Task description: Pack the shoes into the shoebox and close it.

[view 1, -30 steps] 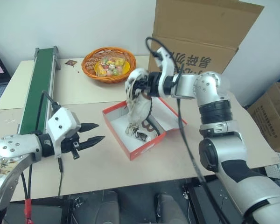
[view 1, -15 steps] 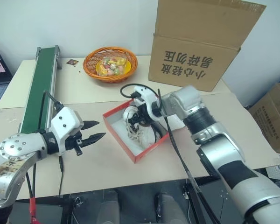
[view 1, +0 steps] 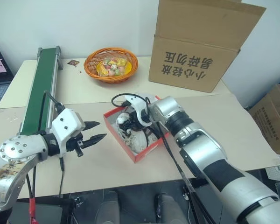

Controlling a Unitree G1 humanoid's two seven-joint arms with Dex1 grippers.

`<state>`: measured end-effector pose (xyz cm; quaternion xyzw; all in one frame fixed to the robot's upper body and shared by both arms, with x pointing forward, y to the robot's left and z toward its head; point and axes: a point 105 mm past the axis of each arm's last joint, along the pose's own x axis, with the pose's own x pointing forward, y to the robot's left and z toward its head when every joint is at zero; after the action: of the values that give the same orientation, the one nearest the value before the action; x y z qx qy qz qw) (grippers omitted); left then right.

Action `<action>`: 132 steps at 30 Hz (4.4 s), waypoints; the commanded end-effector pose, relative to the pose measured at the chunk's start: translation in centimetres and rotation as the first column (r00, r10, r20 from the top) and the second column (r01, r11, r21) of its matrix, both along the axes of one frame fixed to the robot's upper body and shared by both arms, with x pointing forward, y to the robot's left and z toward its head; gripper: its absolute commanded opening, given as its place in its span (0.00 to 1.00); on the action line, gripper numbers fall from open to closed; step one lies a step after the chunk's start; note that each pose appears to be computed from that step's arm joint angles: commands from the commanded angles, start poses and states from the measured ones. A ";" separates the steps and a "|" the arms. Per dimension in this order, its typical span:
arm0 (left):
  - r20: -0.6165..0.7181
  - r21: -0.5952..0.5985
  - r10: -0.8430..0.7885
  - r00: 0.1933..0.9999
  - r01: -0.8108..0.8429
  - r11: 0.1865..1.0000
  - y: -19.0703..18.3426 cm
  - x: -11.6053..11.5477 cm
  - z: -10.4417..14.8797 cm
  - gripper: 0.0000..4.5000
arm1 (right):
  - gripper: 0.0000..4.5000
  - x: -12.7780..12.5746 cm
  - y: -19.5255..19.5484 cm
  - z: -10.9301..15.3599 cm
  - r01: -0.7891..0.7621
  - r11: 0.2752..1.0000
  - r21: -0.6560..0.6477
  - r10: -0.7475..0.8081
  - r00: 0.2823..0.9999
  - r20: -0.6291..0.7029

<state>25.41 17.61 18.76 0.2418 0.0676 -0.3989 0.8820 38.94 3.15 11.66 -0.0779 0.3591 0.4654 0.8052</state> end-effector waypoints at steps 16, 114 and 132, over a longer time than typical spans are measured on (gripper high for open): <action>0.042 0.021 0.000 0.999 -0.001 1.000 0.0 0.3 0.9 0.50 | 0.99 2.1 -1.1 4.5 0.037 0.998 0.050 -0.042 0.993 0.107; 0.071 0.011 -0.030 0.997 0.029 1.000 -1.0 1.4 1.1 0.50 | 0.01 -2.7 -7.3 5.1 -0.233 0.970 0.067 0.155 0.808 0.569; 0.113 -0.126 0.137 0.984 -0.123 0.984 0.0 2.7 1.4 0.50 | 0.01 -2.2 -7.4 2.1 -0.117 0.960 0.256 0.006 0.918 0.397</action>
<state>27.55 17.02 19.00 0.2177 0.0355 -0.3682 0.9032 36.77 -3.84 11.97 -0.1237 0.1339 0.5075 0.8422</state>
